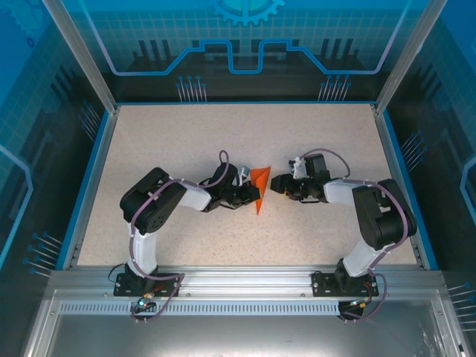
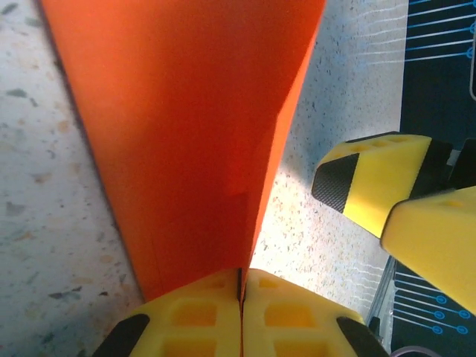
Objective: Fold a paper plane with a square sheet of paper (fold left side to right side)
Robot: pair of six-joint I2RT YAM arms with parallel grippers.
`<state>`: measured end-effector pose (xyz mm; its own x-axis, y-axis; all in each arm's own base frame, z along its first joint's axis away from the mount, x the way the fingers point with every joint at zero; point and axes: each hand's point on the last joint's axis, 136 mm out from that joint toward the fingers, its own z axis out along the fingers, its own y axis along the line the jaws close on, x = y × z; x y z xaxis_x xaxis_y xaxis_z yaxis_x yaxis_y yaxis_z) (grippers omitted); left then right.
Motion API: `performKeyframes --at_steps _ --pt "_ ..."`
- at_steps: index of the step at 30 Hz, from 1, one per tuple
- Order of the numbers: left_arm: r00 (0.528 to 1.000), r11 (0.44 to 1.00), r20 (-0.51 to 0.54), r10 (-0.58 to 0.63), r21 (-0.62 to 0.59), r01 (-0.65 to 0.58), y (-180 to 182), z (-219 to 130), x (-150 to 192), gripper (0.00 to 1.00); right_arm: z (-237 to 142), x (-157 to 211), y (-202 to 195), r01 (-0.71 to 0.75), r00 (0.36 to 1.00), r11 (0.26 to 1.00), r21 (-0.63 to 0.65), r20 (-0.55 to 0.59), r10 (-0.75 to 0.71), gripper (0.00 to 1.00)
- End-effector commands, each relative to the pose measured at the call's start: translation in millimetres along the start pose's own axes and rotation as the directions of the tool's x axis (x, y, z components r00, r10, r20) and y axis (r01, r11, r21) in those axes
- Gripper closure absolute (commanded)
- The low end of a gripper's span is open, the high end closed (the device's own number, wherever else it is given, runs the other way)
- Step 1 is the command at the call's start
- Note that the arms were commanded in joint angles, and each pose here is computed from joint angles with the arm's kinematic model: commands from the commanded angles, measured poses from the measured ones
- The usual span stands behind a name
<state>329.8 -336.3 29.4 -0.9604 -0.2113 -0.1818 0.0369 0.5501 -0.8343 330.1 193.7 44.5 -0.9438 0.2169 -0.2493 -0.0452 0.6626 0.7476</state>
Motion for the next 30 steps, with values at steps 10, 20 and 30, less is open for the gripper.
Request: performKeyframes --at_steps 10,20,30 --pt "0.999 0.998 0.004 -0.044 0.043 0.044 5 -1 0 0.95 25 -22 15 0.001 1.000 0.999 -0.038 0.020 -0.001 0.52" --pt "0.999 0.997 -0.003 -0.054 0.047 0.054 7 1 1 0.94 42 -16 3 -0.037 0.999 0.999 0.037 -0.037 0.038 0.57" --pt "0.998 0.997 -0.008 -0.061 0.050 0.061 7 2 1 0.90 53 -6 -15 -0.075 0.990 0.988 0.137 -0.105 0.089 0.59"
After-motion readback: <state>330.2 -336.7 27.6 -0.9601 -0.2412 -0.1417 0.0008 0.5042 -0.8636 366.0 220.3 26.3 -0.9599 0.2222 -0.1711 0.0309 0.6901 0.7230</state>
